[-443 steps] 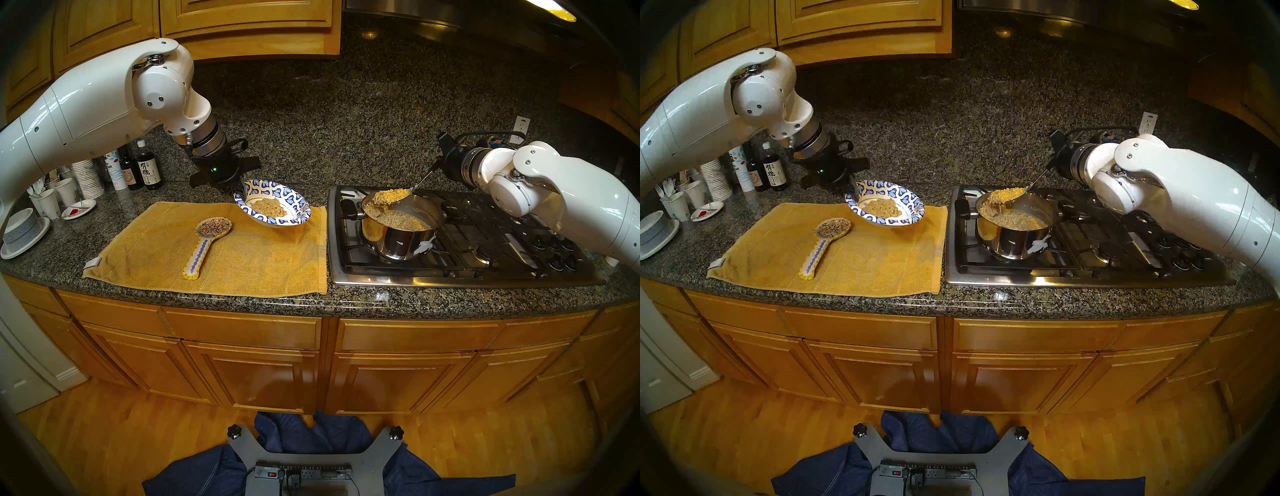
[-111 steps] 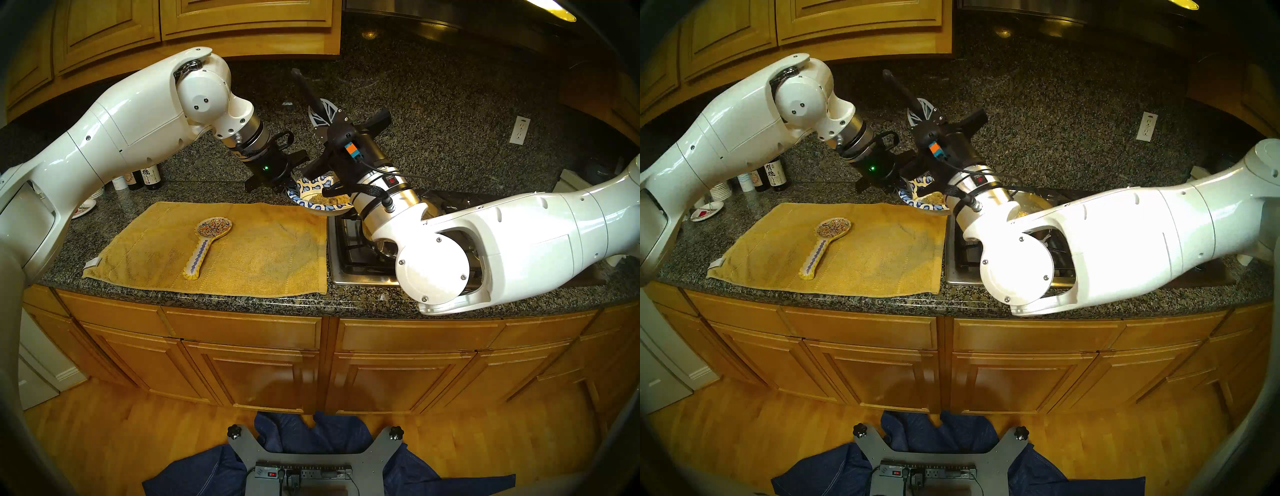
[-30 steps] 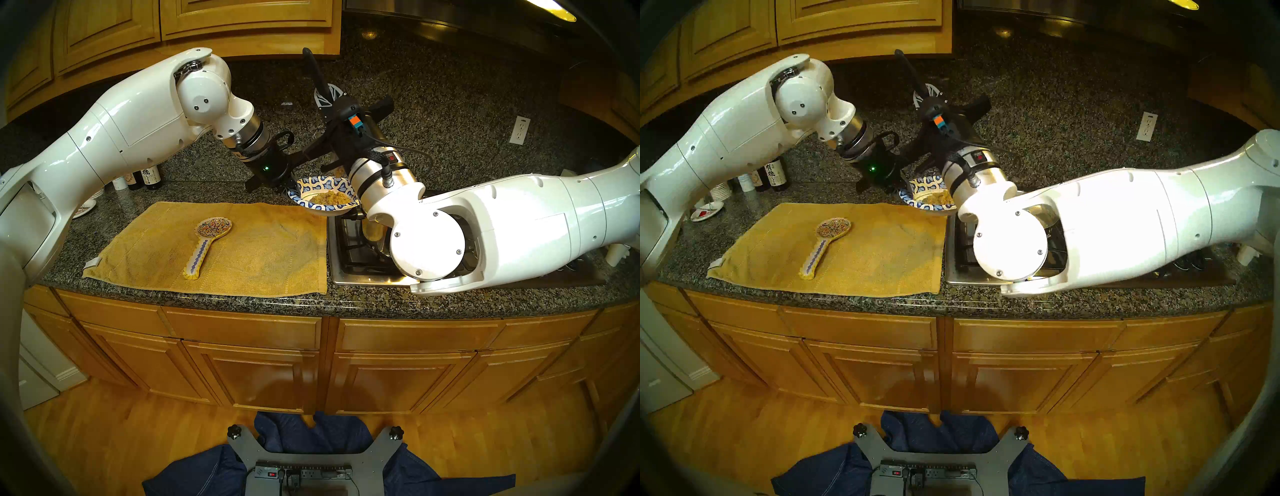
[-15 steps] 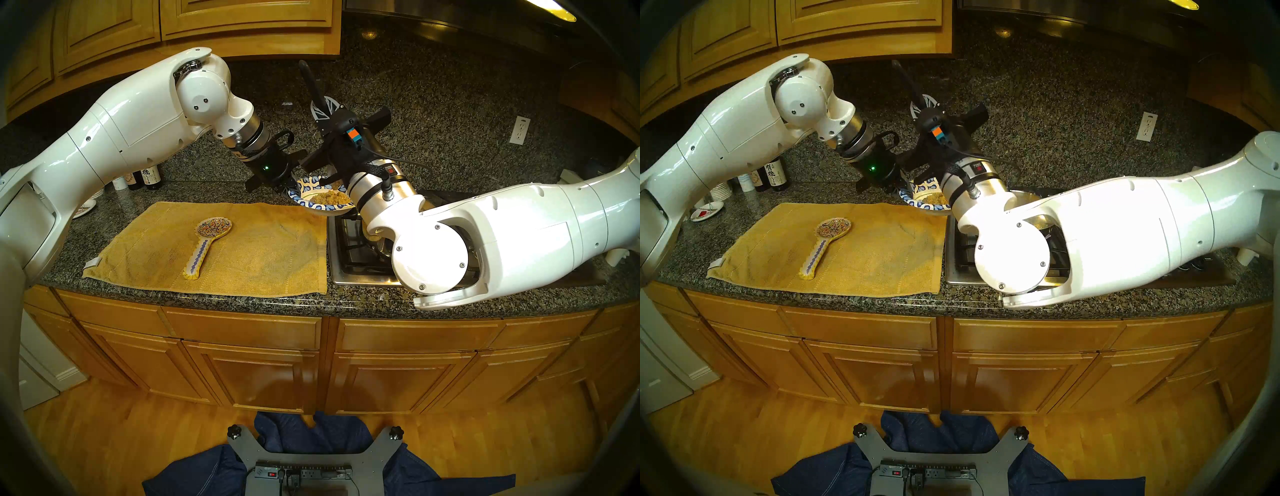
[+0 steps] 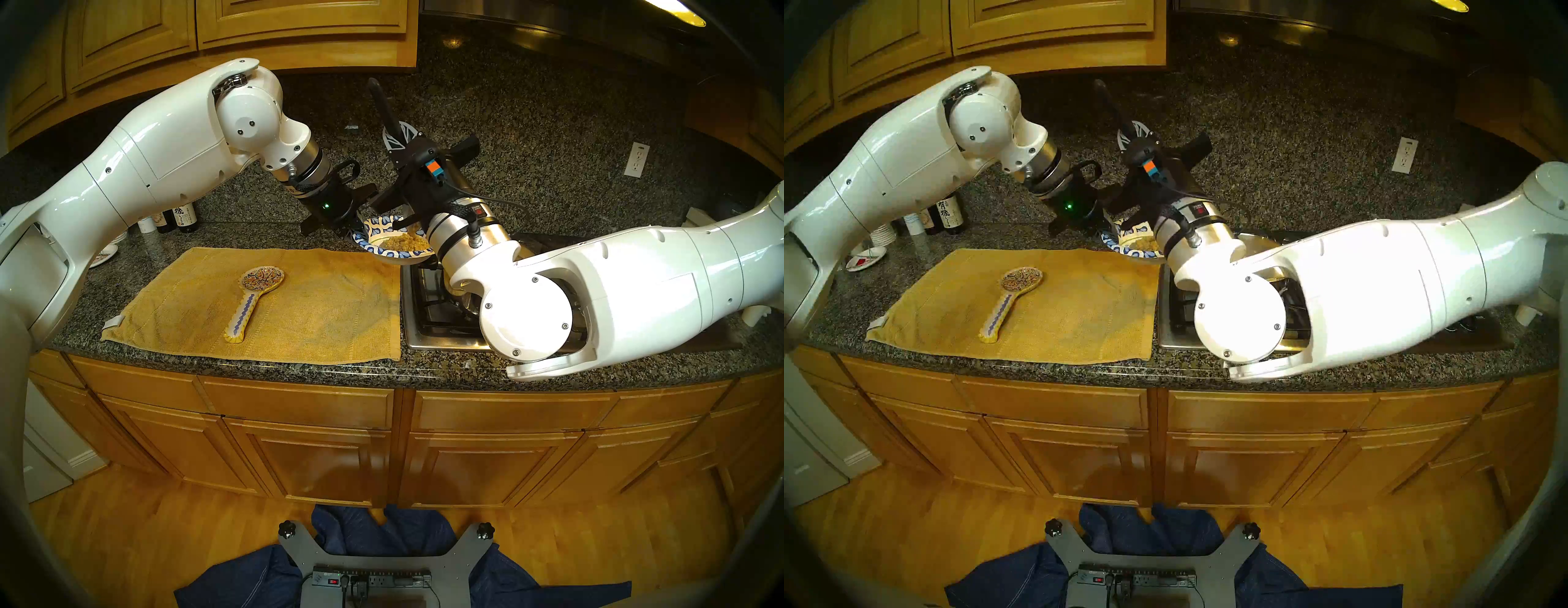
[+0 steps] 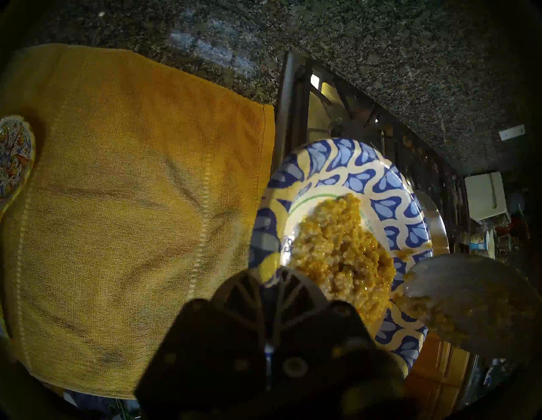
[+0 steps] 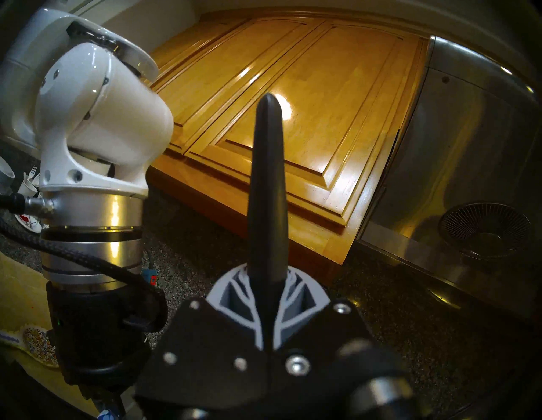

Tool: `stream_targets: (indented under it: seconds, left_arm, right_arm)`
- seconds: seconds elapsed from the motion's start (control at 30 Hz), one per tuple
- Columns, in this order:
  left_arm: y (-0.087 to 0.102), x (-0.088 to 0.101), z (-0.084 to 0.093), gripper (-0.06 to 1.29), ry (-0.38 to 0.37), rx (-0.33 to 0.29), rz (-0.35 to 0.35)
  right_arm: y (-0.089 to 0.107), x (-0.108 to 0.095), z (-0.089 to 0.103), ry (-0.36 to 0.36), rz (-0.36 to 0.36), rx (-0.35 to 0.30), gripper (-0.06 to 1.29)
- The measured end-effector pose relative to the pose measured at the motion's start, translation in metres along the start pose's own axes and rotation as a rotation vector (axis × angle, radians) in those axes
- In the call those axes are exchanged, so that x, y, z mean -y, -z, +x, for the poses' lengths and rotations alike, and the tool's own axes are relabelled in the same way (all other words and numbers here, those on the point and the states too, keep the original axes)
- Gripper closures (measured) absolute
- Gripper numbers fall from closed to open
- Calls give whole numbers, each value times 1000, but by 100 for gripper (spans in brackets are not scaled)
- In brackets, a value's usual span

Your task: Scoop oatmeal into bowl

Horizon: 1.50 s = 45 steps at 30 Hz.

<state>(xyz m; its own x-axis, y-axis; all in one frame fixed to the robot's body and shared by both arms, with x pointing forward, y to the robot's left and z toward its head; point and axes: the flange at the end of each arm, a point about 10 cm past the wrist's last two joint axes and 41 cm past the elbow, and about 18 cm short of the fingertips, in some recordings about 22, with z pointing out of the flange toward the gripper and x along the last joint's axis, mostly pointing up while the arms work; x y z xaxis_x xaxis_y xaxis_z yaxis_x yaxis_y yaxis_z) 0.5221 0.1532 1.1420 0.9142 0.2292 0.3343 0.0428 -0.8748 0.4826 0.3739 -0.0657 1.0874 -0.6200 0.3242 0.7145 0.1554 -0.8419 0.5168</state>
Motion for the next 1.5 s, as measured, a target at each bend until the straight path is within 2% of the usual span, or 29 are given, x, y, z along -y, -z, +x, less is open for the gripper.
stream_targets:
  seconds: [0.3,0.7,0.87,1.1,1.5]
  left_arm:
    - [0,0,0,125,0,1,2]
    - [0,1,0,125,0,0,3]
    - [0,1,0,125,0,0,3]
    - [0,1,0,125,0,0,4]
    - [0,1,0,125,0,0,4]
  right_arm:
    - [-10,-8,3,-48,-39,26,127]
    - [-20,-30,3,-124,-106,85,127]
    - [-21,-39,1,-150,-129,112,127]
    - [-21,-59,-8,-188,-202,161,127]
    - [-13,-89,-21,-206,-292,207,127]
